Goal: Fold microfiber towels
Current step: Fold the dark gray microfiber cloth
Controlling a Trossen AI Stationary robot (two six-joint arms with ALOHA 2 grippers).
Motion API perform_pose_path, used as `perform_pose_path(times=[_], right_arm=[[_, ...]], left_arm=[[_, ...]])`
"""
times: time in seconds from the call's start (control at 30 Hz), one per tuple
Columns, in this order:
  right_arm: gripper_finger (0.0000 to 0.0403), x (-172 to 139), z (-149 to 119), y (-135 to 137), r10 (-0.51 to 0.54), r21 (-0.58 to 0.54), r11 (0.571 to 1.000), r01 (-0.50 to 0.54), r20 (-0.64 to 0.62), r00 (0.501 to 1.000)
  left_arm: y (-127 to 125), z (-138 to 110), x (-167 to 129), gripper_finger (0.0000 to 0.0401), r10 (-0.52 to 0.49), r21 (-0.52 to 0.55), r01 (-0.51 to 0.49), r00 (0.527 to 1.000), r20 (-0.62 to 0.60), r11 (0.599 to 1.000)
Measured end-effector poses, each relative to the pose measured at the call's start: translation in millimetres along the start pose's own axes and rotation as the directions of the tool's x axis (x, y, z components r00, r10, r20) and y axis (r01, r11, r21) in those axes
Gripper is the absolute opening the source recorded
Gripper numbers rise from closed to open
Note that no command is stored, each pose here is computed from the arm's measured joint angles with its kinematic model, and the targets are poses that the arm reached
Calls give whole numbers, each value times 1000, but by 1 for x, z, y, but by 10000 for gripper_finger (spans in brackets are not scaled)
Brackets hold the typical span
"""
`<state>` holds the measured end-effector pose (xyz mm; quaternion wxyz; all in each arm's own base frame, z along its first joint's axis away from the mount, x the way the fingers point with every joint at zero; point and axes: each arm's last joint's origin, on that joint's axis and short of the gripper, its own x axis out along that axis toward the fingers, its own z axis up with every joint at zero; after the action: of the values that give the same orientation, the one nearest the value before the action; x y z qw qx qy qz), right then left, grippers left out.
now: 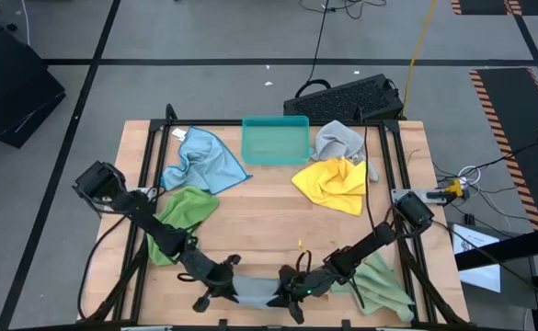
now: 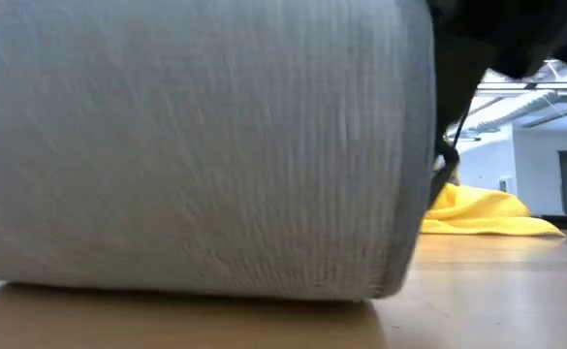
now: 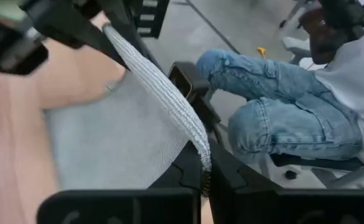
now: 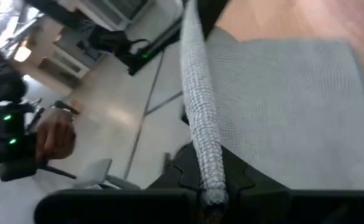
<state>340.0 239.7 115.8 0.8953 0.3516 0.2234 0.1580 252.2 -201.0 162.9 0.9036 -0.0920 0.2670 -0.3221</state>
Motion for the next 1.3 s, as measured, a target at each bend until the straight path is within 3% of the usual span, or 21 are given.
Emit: perform_pose_path(times=[0.27, 0.43, 0.67, 0.73, 1.0, 1.3], right_arm=[[11, 0, -2, -2, -67, 6, 998, 66, 15, 998], [11, 0, -2, -1, -66, -5, 998, 66, 26, 998], [11, -9, 18, 14, -53, -116, 991, 64, 99, 994], [11, -13, 24, 19, -72, -154, 984, 90, 119, 990], [11, -37, 58, 20, -241, -246, 935, 254, 83, 967], [11, -74, 104, -7, -487, -316, 827, 466, 13, 873]], left_arm=[[19, -2, -3, 19, 131, -21, -132, 990, -49, 991], [19, 3, -6, 6, 101, 16, -100, 994, -32, 995], [8, 28, -30, 12, 78, 104, -86, 994, 81, 991], [5, 33, -38, 6, 111, 119, -121, 989, 94, 985], [16, 40, -54, 14, 289, 149, -303, 951, 111, 941], [64, 45, -68, 16, 523, 110, -529, 848, 84, 841]])
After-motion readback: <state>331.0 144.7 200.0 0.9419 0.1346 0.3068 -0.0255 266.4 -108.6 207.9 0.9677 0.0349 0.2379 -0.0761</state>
